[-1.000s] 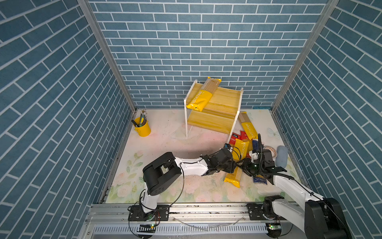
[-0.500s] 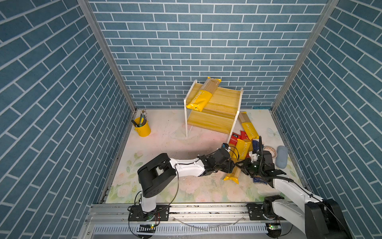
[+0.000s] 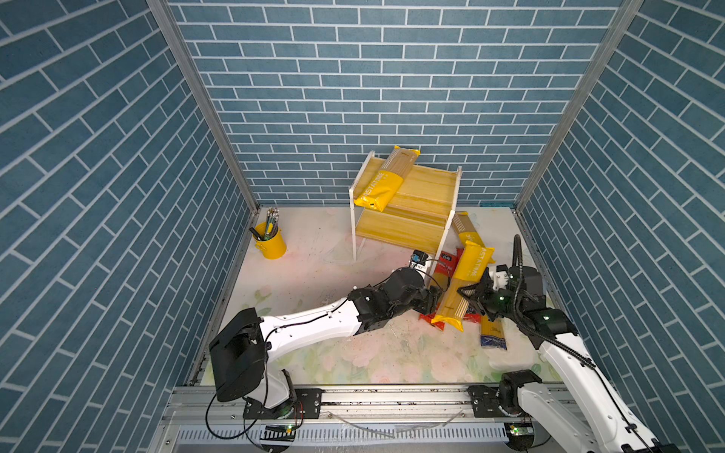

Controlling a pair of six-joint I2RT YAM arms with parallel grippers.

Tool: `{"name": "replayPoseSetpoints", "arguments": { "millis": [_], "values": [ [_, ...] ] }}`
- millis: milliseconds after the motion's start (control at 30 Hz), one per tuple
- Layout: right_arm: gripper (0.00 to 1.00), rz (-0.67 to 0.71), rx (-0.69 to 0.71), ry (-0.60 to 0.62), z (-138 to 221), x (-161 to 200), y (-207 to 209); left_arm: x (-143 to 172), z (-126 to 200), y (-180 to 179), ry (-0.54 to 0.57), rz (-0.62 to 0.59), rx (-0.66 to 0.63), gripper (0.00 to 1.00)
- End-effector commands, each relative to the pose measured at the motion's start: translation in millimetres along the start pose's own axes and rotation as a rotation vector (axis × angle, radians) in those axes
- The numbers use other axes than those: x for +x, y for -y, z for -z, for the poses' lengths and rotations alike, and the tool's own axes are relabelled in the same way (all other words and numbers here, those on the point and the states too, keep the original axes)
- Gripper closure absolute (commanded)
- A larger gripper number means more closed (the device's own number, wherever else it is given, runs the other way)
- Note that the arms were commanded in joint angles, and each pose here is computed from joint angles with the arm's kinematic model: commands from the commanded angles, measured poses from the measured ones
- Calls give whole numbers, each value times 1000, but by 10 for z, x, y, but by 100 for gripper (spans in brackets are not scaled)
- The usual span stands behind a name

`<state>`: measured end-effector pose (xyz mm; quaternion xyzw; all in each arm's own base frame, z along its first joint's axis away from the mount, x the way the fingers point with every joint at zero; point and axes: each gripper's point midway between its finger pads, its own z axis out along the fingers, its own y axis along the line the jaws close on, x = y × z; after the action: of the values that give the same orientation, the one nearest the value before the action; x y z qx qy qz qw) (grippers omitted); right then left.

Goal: Arrange pasta packages on shelves
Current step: Place the pasta bag on the shelf.

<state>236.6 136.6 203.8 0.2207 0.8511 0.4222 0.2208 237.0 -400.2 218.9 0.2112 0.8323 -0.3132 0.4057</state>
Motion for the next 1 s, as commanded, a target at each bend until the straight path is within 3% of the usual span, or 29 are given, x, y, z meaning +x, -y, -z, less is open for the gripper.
{"name": "replayPoseSetpoints", "arguments": {
  "millis": [0, 367, 700, 967],
  "values": [
    [97, 147, -102, 85, 362, -200, -615, -227, 243, -38, 50, -71, -58, 35],
    [99, 320, -187, 181, 943, -555, -1652, -373, 459, -179, 95, -138, -136, 31],
    [100, 361, -405, 266, 1118, -942, -2535, -329, 494, -295, 92, -146, -185, 29],
    [100, 343, -487, 257, 1033, -1138, -2910, -381, 612, -458, 104, -147, -248, 27]
  ]
}}
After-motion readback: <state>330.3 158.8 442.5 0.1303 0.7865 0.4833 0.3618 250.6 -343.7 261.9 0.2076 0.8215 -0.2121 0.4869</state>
